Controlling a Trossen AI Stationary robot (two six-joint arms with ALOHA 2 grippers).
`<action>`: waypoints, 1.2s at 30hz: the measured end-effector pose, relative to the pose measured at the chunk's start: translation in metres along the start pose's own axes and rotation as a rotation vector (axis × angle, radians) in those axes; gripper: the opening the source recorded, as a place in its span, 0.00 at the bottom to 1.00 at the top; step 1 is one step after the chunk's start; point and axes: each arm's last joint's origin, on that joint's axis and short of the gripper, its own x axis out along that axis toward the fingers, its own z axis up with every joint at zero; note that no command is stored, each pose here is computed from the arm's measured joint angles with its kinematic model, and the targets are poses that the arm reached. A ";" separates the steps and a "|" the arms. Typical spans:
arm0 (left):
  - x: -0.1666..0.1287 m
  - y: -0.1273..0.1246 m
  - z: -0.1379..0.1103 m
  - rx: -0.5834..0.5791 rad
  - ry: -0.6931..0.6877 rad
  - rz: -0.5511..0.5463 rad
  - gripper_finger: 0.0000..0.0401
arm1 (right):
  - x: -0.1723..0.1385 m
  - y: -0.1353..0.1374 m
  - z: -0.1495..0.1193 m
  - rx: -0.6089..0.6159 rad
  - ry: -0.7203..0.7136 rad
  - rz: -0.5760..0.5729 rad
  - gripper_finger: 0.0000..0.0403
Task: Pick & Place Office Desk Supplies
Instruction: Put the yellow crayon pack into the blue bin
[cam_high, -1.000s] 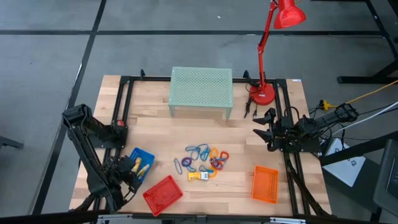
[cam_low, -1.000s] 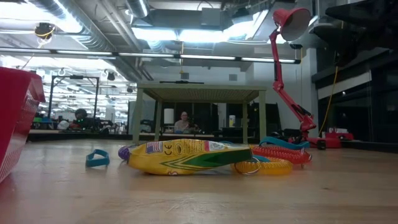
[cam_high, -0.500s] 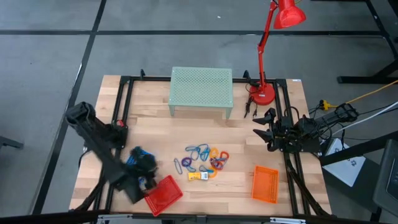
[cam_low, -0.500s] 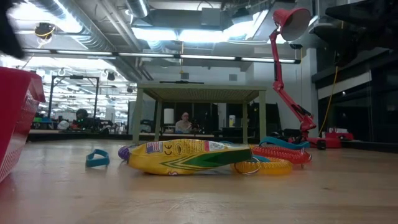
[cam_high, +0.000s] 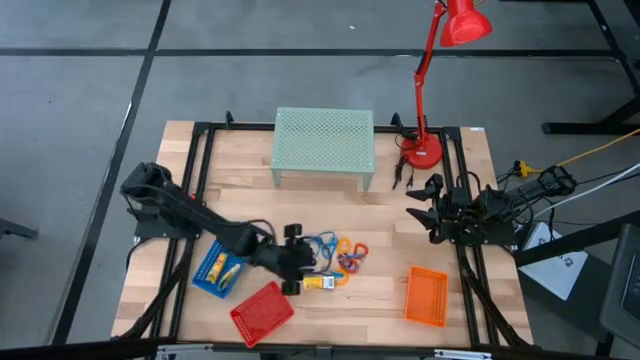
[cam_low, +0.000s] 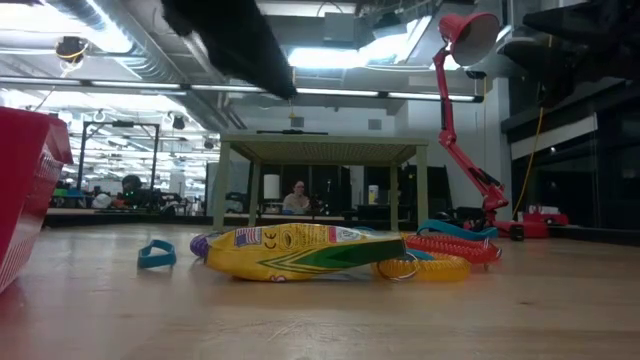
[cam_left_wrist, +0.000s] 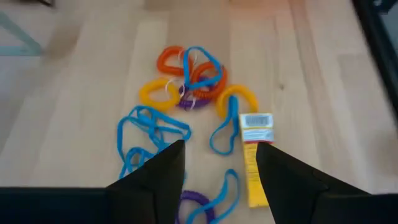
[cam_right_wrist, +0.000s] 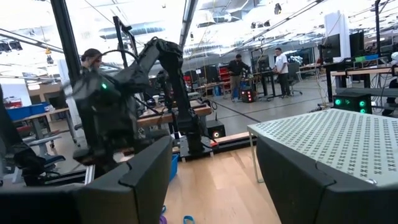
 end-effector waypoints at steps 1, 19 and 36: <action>0.008 0.002 -0.002 0.007 0.021 0.001 0.47 | 0.000 0.000 -0.001 -0.002 0.004 0.000 0.58; 0.078 -0.014 -0.011 -0.003 0.081 -0.115 0.54 | 0.004 0.001 -0.007 -0.011 0.060 -0.008 0.59; 0.081 -0.039 -0.030 -0.057 0.162 -0.176 0.54 | 0.004 0.001 -0.007 -0.014 0.060 -0.008 0.59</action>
